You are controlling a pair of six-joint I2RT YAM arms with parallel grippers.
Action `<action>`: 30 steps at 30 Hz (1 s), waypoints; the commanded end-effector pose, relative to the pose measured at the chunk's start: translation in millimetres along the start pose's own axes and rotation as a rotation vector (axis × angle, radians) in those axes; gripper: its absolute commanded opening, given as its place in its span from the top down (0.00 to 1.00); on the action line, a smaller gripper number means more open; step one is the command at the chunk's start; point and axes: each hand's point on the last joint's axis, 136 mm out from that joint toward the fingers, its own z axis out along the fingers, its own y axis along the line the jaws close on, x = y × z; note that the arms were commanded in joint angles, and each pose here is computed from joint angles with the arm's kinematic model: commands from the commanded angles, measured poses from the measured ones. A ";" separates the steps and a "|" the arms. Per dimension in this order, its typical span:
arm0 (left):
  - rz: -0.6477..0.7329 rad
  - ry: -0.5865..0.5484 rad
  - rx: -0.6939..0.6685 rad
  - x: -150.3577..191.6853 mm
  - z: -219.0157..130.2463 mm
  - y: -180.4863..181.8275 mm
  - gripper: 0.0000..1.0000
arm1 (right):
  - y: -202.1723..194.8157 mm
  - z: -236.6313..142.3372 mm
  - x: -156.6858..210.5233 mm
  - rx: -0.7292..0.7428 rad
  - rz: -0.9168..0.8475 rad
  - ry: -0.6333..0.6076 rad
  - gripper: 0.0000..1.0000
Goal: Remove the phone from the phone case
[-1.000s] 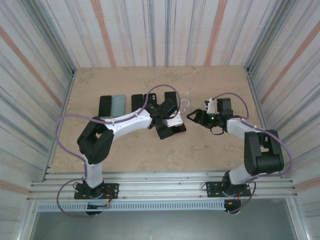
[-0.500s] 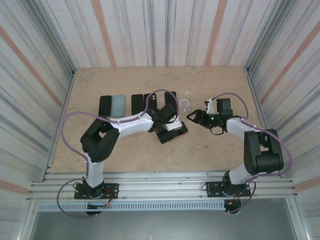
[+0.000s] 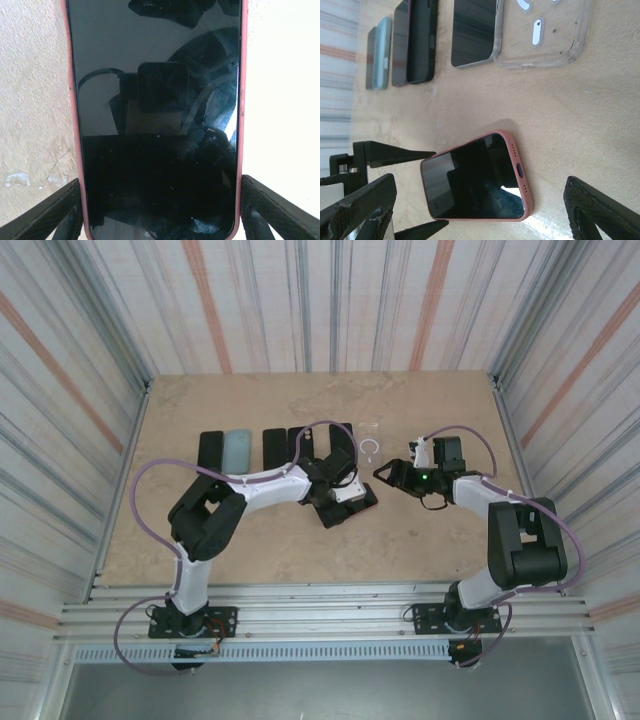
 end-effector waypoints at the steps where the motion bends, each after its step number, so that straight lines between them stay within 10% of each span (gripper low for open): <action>1: -0.003 0.011 0.031 -3.0 -1.4 -3.7 0.27 | 5.5 0.3 -2.4 -0.010 -0.030 0.009 0.11; 11: -0.039 -0.025 0.056 -21.7 -0.5 -3.9 0.08 | 8.6 -4.5 -5.4 -0.023 -0.036 0.000 0.10; 30: -0.046 0.005 0.068 -47.3 26.6 -1.9 0.11 | -1.5 -20.5 -13.8 -0.033 0.005 -0.046 0.10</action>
